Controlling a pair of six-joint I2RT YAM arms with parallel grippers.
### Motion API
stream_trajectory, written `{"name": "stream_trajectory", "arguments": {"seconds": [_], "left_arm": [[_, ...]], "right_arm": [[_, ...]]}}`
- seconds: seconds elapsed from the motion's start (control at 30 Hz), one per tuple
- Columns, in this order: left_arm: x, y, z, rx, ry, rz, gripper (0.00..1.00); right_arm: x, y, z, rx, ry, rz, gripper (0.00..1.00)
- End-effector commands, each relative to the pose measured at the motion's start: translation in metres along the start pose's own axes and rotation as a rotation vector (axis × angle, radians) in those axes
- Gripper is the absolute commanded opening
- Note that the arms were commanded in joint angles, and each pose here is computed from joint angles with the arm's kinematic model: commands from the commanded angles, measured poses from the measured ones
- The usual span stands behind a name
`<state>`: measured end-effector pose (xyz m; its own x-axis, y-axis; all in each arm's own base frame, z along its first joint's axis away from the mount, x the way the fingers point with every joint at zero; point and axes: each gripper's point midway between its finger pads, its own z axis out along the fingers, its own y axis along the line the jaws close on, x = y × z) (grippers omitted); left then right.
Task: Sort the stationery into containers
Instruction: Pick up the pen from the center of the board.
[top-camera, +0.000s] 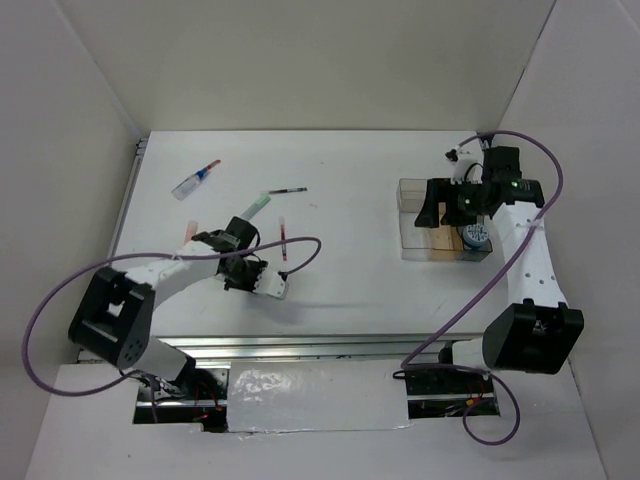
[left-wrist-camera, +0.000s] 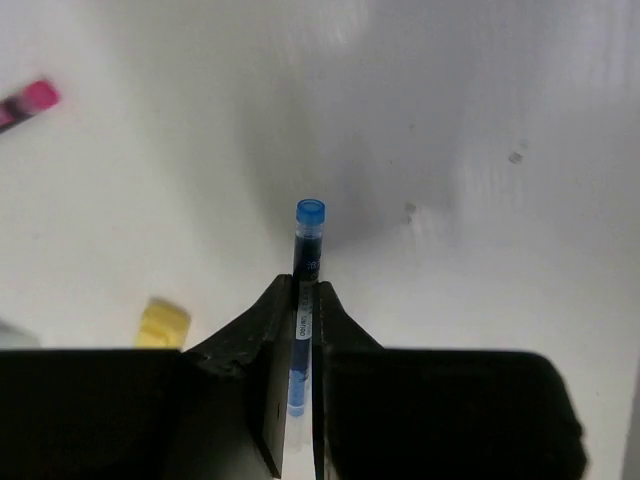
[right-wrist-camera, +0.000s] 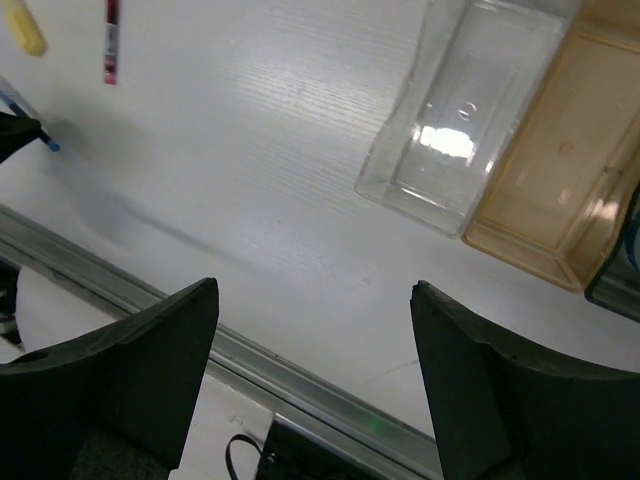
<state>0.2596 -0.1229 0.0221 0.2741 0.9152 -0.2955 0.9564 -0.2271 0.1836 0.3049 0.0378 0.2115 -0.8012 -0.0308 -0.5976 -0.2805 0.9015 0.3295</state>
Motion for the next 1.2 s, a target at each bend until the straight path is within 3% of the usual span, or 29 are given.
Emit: {"name": "stream_trajectory", "arguments": {"seconds": [0.0,0.23,0.4,0.6,0.97,1.17], "left_arm": [[-0.02,0.003,-0.043,-0.122,-0.032,0.019,0.03],[-0.108,0.043,-0.174,-0.659,-0.202,0.27,0.0],[-0.158,0.043,-0.222,-0.868,-0.285,0.441,0.0],[-0.212,0.02,-0.217,-1.022,-0.331,0.761,0.0],[-0.269,0.017,-0.204,-1.086,-0.366,0.933,0.0],[-0.276,0.022,-0.205,-1.096,-0.368,0.931,0.0]], "right_arm": [[-0.027,0.039,-0.004,-0.131,-0.059,-0.06,0.83],[-0.034,0.139,0.029,-0.457,0.04,-0.13,0.83],[-0.022,0.2,0.032,-0.677,0.182,-0.17,0.86],[-0.021,0.242,0.018,-0.918,0.235,-0.137,0.88],[-0.004,0.264,0.005,-1.067,0.312,-0.065,0.9],[0.012,0.286,0.011,-1.089,0.373,-0.108,0.8]]}}
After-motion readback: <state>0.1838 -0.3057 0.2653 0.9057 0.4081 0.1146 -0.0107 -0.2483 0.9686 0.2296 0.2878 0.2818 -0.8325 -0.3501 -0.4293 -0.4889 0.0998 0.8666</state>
